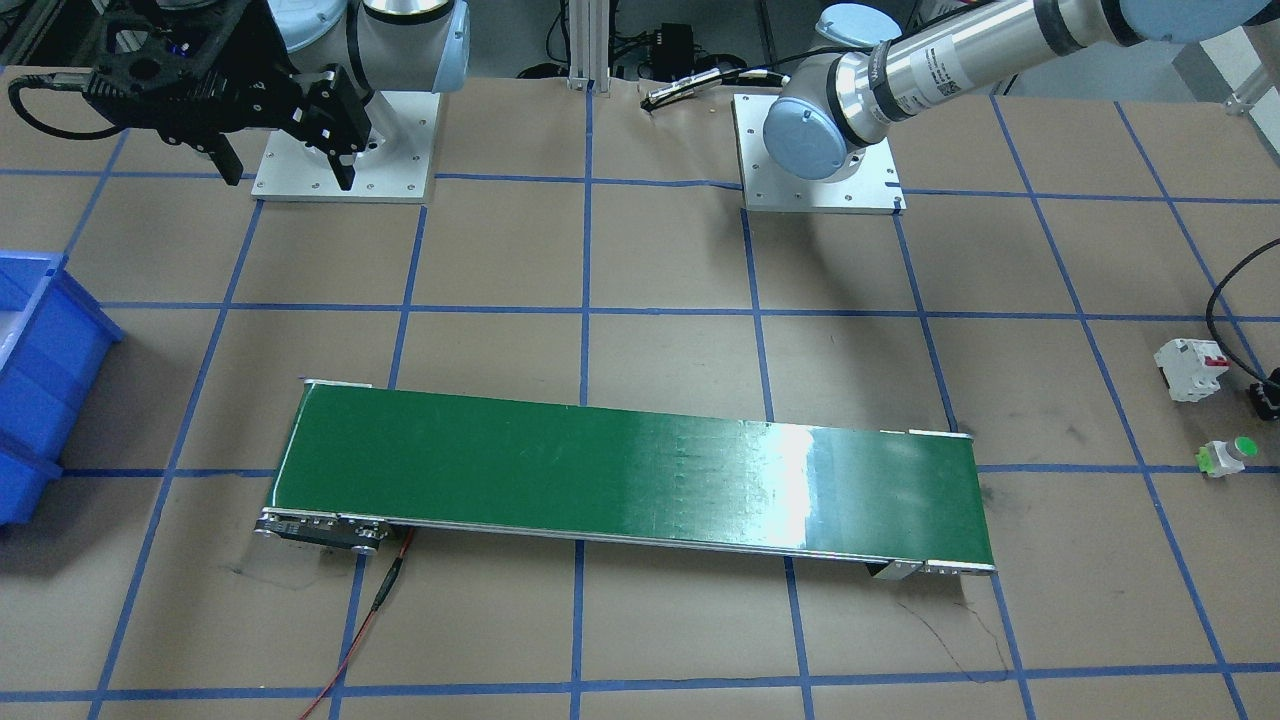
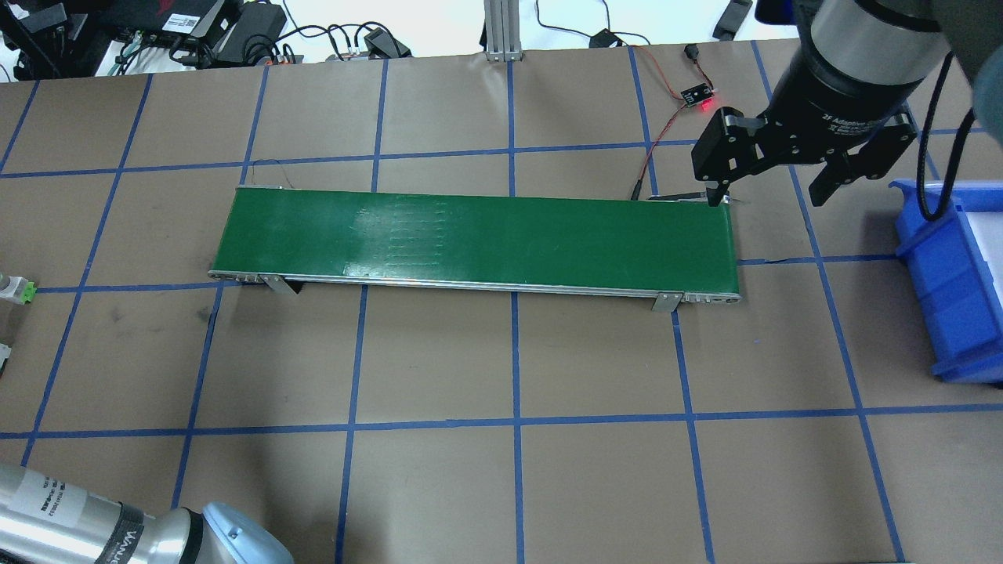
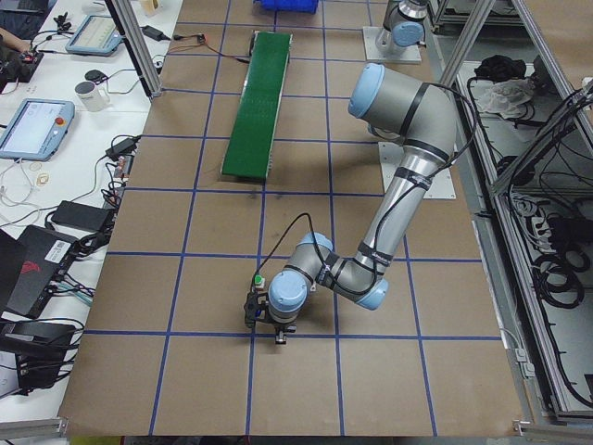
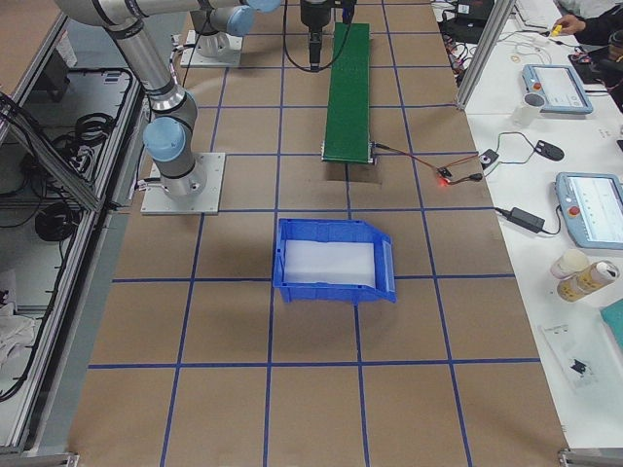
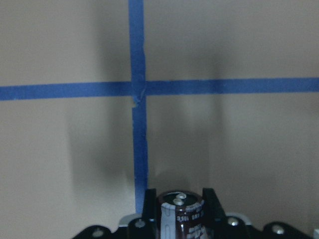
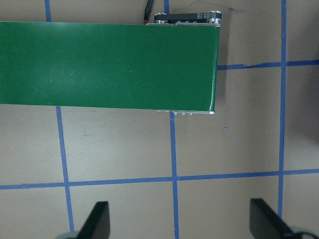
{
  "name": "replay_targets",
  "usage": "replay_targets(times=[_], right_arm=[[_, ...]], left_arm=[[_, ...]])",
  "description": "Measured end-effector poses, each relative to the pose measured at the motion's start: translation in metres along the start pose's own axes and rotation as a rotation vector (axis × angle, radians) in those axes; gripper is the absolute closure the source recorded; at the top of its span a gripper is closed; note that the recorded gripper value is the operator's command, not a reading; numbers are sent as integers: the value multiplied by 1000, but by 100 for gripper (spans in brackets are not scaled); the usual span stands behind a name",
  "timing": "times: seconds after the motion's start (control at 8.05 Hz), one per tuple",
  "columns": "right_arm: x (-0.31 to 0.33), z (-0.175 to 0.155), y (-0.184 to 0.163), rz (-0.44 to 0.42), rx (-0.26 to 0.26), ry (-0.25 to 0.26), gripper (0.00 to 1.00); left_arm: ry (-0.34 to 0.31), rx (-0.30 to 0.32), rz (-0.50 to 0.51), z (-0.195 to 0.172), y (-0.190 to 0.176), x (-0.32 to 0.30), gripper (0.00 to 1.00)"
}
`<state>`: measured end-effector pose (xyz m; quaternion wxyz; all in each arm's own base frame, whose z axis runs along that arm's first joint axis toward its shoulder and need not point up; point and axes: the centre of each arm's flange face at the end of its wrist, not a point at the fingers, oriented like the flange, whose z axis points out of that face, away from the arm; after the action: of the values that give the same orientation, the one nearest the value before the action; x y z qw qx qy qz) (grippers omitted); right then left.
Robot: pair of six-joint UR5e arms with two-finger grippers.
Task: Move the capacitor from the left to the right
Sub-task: 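Lift the capacitor and carry it over the conveyor's near end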
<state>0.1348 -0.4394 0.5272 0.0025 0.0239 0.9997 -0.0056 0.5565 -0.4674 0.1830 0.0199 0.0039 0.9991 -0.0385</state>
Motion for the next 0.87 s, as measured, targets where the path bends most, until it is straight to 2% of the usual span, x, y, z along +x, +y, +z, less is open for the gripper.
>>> replay_targets(times=[0.25, 0.37, 0.62, 0.87], right_arm=[[0, 0, 0, 0, -1, 0, 0], [0, 0, 0, 0, -1, 0, 0], [0, 0, 0, 0, -1, 0, 0], [0, 0, 0, 0, -1, 0, 0]], left_arm=[[-24, -9, 0, -21, 1, 0, 100], [-33, -8, 0, -48, 0, 5, 100], [-55, 2, -7, -126, -8, 28, 100], [-82, -21, -6, -199, -39, 82, 100]])
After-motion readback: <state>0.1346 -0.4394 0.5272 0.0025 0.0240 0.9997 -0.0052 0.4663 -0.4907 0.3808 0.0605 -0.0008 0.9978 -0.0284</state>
